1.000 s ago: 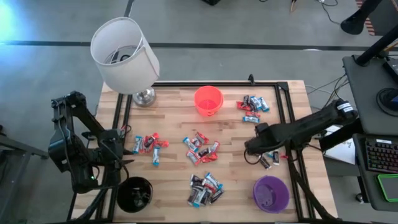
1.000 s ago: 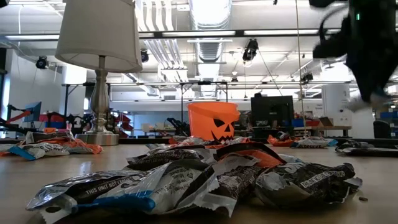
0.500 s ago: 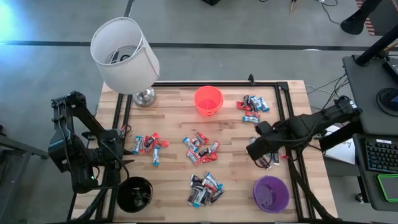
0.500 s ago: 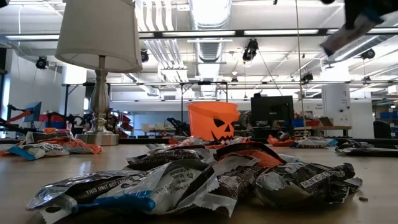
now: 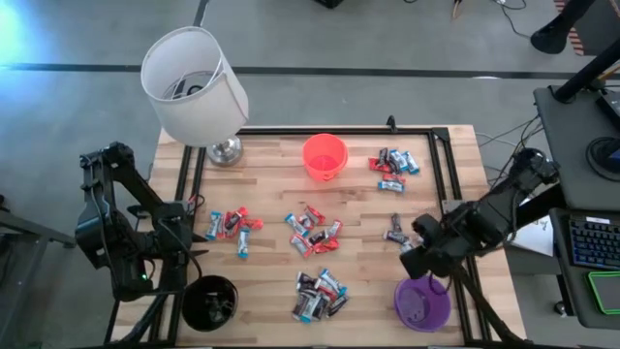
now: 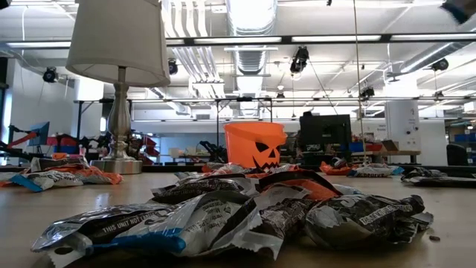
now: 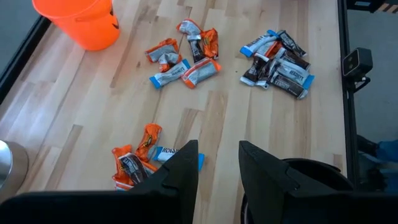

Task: Organize candy in baskets
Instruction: Put the white chocolate into the purple bucket, then put the brown chocolate into the black bucket

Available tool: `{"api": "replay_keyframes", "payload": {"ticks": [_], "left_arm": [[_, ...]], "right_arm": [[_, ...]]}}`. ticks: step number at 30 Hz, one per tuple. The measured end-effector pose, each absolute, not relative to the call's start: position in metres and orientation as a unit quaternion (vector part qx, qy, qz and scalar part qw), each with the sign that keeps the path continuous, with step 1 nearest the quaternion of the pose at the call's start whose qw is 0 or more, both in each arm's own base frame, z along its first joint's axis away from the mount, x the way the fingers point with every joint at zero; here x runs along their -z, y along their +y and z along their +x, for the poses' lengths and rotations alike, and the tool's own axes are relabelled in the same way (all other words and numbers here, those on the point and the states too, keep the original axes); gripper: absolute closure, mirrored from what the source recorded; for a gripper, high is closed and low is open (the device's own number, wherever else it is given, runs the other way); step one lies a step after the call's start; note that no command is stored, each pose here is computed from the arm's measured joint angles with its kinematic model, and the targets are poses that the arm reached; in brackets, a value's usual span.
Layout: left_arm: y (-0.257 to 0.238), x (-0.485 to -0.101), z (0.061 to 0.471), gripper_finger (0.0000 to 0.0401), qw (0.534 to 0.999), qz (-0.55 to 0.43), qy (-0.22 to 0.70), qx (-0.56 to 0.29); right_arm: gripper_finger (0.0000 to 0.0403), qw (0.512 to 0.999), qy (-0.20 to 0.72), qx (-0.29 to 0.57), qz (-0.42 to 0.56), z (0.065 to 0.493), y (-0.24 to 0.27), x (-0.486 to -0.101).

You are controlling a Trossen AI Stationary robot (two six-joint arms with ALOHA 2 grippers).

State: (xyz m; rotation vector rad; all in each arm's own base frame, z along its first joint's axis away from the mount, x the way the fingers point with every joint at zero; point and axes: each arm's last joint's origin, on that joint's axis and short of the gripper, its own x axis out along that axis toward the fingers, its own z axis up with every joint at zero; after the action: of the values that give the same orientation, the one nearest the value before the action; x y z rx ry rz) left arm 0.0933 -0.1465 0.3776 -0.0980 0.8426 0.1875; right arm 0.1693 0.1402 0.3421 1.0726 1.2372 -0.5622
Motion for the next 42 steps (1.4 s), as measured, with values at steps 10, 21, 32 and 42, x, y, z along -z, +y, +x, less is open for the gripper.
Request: {"api": "replay_keyframes", "payload": {"ticks": [10,21,32,42], "left_arm": [[-0.146,-0.378,0.093,0.0304,0.907,-0.047,0.408,-0.091],[-0.146,-0.378,0.093,0.0304,0.908,-0.047,0.407,-0.091],[-0.147,-0.378,0.093,0.0304,0.908,-0.051,0.407,-0.092],[-0.148,-0.378,0.094,0.0303,0.908,-0.065,0.403,-0.091]], "right_arm": [[0.038,0.623,0.587,0.208,0.473,0.166,0.183,-0.329],[0.0367,0.571,0.67,0.187,0.436,0.169,0.213,-0.307],[0.0279,0.579,0.677,0.19,0.413,0.175,0.218,-0.297],[0.0246,0.585,0.672,0.192,0.411,0.173,0.216,-0.299]]}}
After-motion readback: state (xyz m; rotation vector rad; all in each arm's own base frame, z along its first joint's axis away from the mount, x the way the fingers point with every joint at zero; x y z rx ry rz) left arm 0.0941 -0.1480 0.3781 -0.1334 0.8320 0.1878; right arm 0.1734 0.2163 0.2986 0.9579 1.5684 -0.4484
